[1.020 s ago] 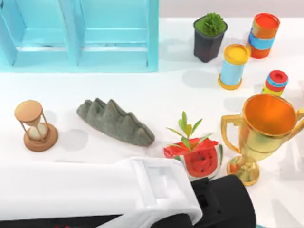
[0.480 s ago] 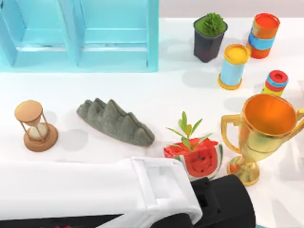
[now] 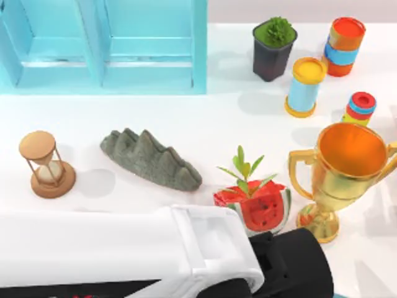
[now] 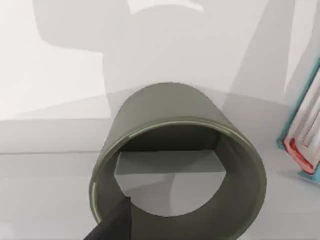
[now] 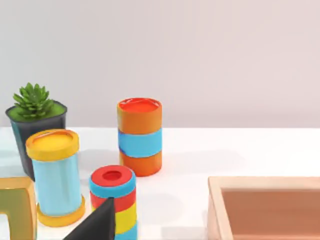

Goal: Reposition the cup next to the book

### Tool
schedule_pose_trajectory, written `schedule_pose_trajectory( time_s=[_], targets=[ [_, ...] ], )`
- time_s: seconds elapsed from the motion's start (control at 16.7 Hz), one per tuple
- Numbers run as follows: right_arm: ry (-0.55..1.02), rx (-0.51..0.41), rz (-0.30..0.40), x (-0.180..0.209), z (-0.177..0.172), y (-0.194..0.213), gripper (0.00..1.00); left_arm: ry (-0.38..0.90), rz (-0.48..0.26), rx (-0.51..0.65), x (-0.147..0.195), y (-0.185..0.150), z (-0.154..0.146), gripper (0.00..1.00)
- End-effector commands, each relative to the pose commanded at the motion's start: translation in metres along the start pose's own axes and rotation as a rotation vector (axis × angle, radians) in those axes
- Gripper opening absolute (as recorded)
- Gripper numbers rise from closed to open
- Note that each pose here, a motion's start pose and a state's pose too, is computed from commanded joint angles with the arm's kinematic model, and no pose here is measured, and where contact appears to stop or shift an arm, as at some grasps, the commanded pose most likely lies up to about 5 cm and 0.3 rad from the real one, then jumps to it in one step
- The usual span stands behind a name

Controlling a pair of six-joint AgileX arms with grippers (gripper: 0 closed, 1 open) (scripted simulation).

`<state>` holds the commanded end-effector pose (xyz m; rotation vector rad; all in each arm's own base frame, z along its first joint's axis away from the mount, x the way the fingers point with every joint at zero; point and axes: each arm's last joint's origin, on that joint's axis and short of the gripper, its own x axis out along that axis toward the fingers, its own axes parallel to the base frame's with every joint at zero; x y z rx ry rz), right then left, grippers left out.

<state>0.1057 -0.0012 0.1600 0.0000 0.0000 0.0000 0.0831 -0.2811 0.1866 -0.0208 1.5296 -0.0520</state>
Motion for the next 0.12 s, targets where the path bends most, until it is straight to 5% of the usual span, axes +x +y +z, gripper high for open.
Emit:
schedule_pose_trajectory(
  time_s=[0.12],
  targets=[
    [0.000, 0.000, 0.000, 0.0000, 0.0000, 0.0000, 1.00, 0.000, 0.000, 0.000, 0.0000, 0.0000, 0.0000, 1.00]
  ],
)
